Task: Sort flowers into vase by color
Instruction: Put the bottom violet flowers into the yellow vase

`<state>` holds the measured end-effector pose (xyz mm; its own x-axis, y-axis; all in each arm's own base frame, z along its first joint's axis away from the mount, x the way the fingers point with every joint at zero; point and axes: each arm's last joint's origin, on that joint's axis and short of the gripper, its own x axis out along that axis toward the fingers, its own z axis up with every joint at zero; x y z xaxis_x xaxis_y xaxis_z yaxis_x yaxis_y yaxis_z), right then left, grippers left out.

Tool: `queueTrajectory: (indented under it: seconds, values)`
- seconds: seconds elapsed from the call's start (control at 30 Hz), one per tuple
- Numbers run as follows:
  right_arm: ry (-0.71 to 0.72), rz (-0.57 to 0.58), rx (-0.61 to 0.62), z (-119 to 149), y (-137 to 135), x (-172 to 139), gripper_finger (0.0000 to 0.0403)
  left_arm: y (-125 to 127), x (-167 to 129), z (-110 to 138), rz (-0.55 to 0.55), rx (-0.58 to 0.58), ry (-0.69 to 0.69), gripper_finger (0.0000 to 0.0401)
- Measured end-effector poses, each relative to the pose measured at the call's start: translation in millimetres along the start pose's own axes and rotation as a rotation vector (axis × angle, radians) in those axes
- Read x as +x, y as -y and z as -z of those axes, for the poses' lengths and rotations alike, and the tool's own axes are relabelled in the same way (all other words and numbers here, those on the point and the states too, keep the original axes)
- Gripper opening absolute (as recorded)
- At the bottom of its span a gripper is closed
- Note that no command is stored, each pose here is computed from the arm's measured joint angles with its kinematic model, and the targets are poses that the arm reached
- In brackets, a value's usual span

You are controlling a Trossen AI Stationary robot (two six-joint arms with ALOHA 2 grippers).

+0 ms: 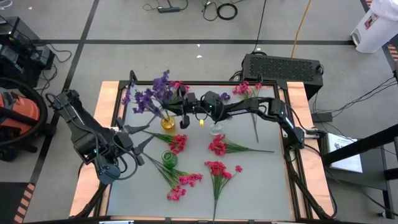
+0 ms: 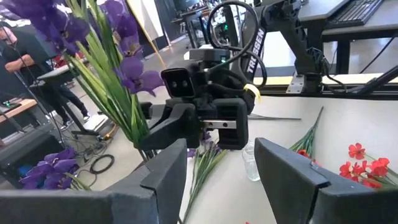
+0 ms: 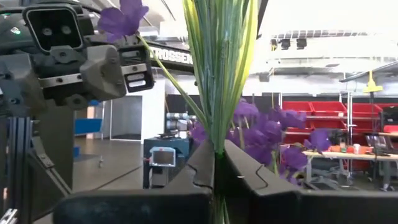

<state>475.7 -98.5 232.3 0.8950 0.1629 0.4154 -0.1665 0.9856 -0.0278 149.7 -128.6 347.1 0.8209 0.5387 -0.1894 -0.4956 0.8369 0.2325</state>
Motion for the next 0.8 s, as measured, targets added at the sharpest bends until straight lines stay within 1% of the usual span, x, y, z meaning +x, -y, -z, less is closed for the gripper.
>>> queueTrajectory:
  seconds: [0.17, 0.23, 0.33, 0.53, 0.6, 0.67, 0.8]
  values:
    - [-0.029, -0.008, 0.014, 3.3, -5.2, 2.6, 0.0006, 0.0, 0.1, 0.0, 0.0, 0.001, 0.0, 0.0196]
    - [-0.033, -0.007, -0.006, 4.6, -8.4, 3.7, 0.0006, 0.1, 0.1, 0.0, 0.0, 0.0, 0.0, 0.0196]
    - [-0.021, 0.025, -0.029, 4.2, -10.2, 4.7, 0.0006, 0.0, 0.1, 0.0, 0.0, 0.0, 0.0, 0.0196]
    - [-0.046, 0.043, -0.029, 5.7, -7.8, 5.0, 0.0006, 0.0, 0.1, 0.0, 0.0, 0.0, 0.0, 0.0196]
    - [-0.053, 0.053, -0.025, 6.6, -7.9, 5.1, 0.0006, 0.0, 0.1, 0.0, 0.0, 0.0, 0.0, 0.0196]
    - [-0.048, 0.087, -0.013, 6.3, -7.4, 5.3, 0.0006, 0.0, 0.1, 0.0, 0.0, 0.001, 0.0, 0.0196]
    - [-0.047, 0.086, 0.004, 6.3, -7.7, 5.4, 0.0006, 0.0, 0.1, 0.0, 0.0, 0.0, 0.0, 0.0196]
